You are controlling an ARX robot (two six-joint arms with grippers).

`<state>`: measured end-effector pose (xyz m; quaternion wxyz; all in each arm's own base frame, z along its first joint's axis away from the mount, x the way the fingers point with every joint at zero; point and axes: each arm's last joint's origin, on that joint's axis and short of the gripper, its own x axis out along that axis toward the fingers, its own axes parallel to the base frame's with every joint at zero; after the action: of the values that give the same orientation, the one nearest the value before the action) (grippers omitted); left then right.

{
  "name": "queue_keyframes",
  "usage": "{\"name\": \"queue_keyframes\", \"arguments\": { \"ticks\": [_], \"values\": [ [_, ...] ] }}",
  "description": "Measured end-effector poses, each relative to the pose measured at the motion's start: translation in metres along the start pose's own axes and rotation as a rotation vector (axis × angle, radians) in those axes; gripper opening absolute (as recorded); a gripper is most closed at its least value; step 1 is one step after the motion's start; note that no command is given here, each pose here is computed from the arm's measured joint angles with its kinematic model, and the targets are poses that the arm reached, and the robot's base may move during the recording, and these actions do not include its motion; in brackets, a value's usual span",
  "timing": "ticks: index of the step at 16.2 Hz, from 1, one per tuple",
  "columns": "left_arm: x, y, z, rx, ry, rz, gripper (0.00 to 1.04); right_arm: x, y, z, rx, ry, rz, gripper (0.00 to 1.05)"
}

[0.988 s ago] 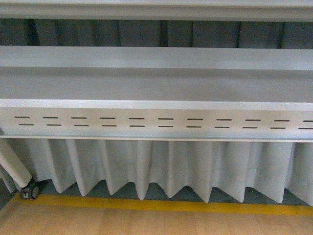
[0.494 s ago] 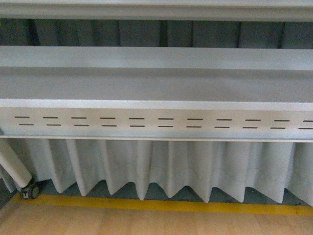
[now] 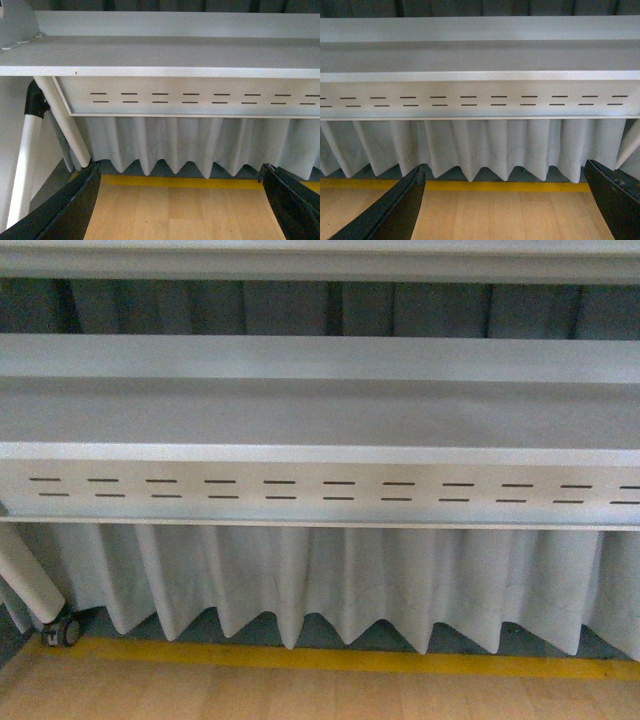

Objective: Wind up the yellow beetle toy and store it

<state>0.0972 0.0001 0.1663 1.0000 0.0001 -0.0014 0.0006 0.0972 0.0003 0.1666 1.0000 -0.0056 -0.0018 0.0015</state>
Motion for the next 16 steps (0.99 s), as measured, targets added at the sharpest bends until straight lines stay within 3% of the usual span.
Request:
{"name": "queue_keyframes", "arguments": {
  "ticks": [16],
  "values": [
    [0.0, 0.0, 0.0001, 0.0, -0.001, -0.001, 0.98, 0.0, 0.0, 0.0001, 0.001, -0.001, 0.0, 0.98]
  ]
}}
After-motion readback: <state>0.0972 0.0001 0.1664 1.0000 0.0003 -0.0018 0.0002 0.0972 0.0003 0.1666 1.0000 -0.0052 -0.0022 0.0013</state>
